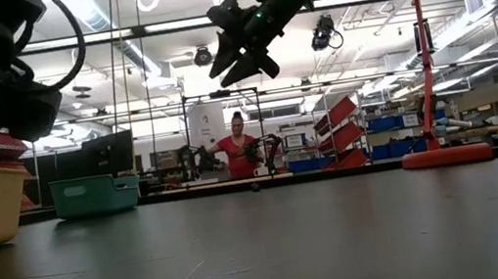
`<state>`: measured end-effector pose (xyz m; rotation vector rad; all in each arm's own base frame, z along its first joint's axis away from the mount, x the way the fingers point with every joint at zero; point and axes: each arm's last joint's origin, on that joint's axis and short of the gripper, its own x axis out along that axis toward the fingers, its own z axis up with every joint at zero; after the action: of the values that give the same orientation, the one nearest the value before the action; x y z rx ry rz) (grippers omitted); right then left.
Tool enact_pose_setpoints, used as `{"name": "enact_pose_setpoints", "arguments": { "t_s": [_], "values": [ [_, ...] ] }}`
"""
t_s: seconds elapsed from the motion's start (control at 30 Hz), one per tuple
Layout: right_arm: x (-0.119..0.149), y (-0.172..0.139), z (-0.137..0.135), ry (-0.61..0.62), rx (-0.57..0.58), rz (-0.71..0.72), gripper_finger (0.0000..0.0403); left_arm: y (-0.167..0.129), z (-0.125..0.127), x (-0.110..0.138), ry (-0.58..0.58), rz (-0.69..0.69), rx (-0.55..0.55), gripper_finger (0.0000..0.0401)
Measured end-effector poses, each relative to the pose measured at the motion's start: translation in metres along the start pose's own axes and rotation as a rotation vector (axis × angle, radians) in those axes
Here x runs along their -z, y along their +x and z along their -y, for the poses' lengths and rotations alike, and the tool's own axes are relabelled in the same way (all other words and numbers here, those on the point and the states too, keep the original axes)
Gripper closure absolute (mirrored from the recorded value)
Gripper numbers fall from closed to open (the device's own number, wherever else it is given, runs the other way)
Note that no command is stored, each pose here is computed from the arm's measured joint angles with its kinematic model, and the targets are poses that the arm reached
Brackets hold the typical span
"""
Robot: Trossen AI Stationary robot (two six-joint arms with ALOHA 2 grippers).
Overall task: Sort batteries
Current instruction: Put the black and yellow battery into the yellow bin
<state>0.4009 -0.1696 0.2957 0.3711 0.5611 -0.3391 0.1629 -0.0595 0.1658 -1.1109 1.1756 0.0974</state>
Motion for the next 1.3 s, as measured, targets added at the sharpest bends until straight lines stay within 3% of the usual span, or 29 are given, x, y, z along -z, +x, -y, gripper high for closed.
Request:
{"name": "enact_pose_setpoints", "arguments": {
  "t_s": [0.2, 0.33, 0.53, 0.73, 1.0, 1.3],
  "values": [
    [-0.001, 0.0, 0.004, -0.006, 0.013, 0.004, 0.0213, -0.01, 0.021, -0.001, 0.044, -0.075, 0.095, 0.0245],
    [0.0, 0.009, 0.02, -0.022, 0.073, 0.01, 0.0213, -0.027, 0.044, -0.006, 0.115, -0.003, 0.144, 0.0244],
    [0.033, 0.058, 0.059, 0.081, 0.109, -0.128, 0.0213, -0.042, 0.039, -0.014, 0.136, 0.132, -0.059, 0.0244],
    [0.055, 0.08, 0.086, 0.208, 0.127, -0.324, 0.0213, -0.047, 0.033, -0.025, 0.082, 0.217, -0.119, 0.0243],
    [0.053, 0.103, 0.096, 0.227, 0.167, -0.495, 0.0213, -0.055, 0.015, -0.038, -0.034, 0.321, -0.271, 0.0243],
    [0.043, 0.125, 0.101, 0.239, 0.202, -0.589, 0.0214, -0.066, 0.011, -0.051, -0.105, 0.386, -0.282, 0.0243]
  ]
}}
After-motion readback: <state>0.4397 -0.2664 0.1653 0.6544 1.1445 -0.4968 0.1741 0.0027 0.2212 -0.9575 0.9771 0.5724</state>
